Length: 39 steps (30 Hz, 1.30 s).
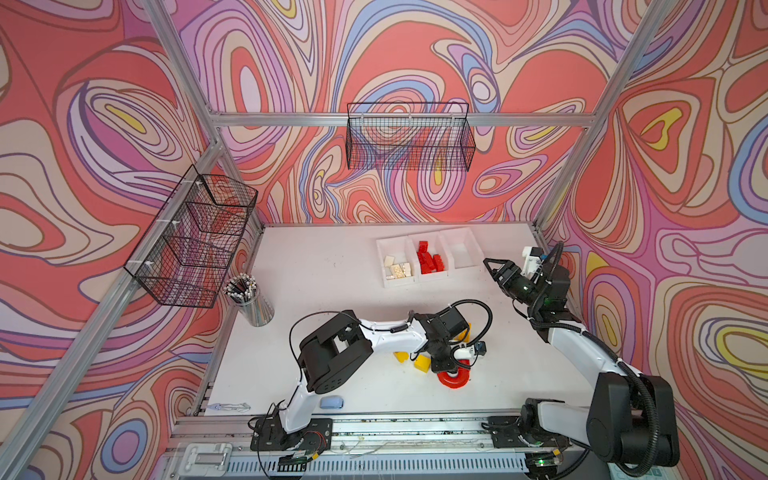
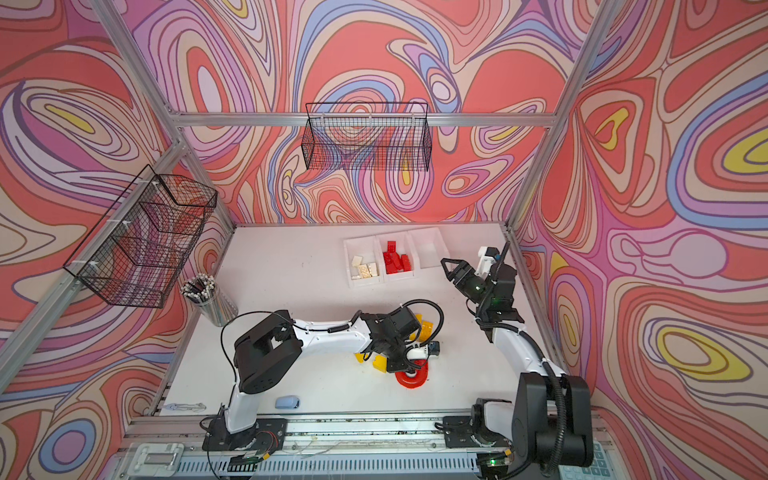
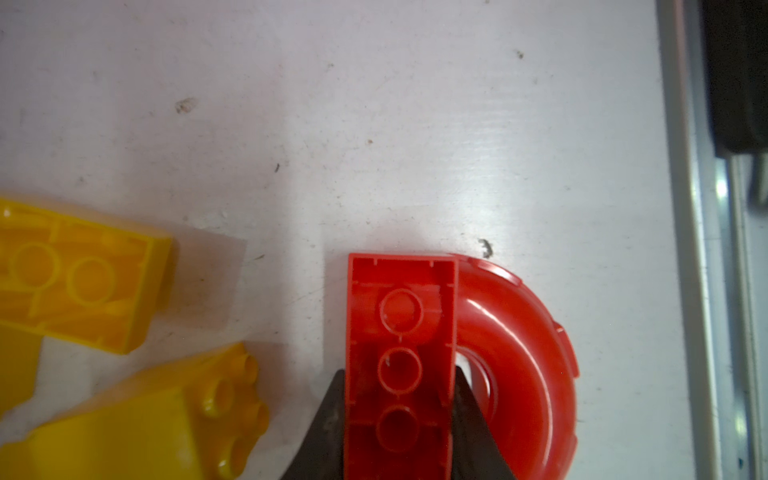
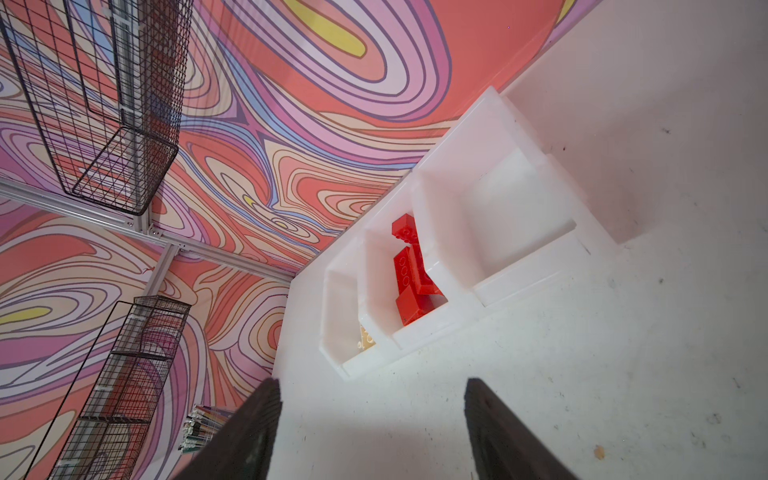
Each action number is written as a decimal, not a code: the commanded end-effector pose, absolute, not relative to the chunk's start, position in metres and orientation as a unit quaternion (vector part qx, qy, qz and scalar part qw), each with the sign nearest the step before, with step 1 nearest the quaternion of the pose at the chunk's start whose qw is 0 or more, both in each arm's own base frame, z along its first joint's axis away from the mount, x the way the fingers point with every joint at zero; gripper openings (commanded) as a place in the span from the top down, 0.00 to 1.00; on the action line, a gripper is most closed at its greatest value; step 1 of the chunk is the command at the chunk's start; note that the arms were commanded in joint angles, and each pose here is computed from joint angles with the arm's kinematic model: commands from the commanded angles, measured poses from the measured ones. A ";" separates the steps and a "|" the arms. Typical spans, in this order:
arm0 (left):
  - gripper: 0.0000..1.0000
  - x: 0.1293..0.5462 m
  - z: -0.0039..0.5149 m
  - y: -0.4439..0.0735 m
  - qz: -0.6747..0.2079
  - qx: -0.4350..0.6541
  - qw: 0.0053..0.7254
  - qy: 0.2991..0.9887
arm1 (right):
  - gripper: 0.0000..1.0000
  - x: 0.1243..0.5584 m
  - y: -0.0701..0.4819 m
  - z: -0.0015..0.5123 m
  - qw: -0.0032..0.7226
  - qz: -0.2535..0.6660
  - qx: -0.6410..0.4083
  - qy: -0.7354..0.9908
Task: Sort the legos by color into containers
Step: 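Grasp the red curved arch piece with the left gripper while the right gripper withdraws, then carry the red arch piece into the middle compartment and release it with the left gripper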
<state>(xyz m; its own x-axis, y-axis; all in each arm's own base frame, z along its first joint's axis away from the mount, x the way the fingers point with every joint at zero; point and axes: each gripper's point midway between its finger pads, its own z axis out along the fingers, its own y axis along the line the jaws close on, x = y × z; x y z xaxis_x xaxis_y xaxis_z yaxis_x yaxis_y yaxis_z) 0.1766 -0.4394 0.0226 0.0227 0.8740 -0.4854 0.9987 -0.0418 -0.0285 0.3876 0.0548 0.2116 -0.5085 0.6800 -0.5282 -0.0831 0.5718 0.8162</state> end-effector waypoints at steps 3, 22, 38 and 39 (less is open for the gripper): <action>0.81 0.179 0.029 -0.429 -0.171 0.698 0.174 0.674 | 0.27 0.384 0.053 0.216 0.464 0.421 0.194 0.755; 0.80 0.265 0.182 -0.360 -0.232 0.494 0.311 0.778 | 0.27 0.352 0.068 0.174 0.422 0.403 0.185 0.791; 0.79 0.459 0.180 -0.380 -0.199 0.247 0.369 0.874 | 0.28 0.331 0.107 0.148 0.391 0.369 0.127 0.834; 0.79 0.467 0.177 -0.380 -0.195 0.235 0.373 0.876 | 0.28 0.330 0.110 0.148 0.391 0.362 0.120 0.838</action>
<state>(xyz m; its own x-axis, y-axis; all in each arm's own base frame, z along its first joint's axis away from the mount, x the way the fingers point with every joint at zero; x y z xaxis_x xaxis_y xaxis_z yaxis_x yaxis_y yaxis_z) 0.4412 -0.3849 0.1712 -0.5773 0.3653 -0.7303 0.6540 0.7423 -0.1457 0.3298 0.1065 0.1464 -0.6706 0.5191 -0.5300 -0.0703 0.6667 0.7420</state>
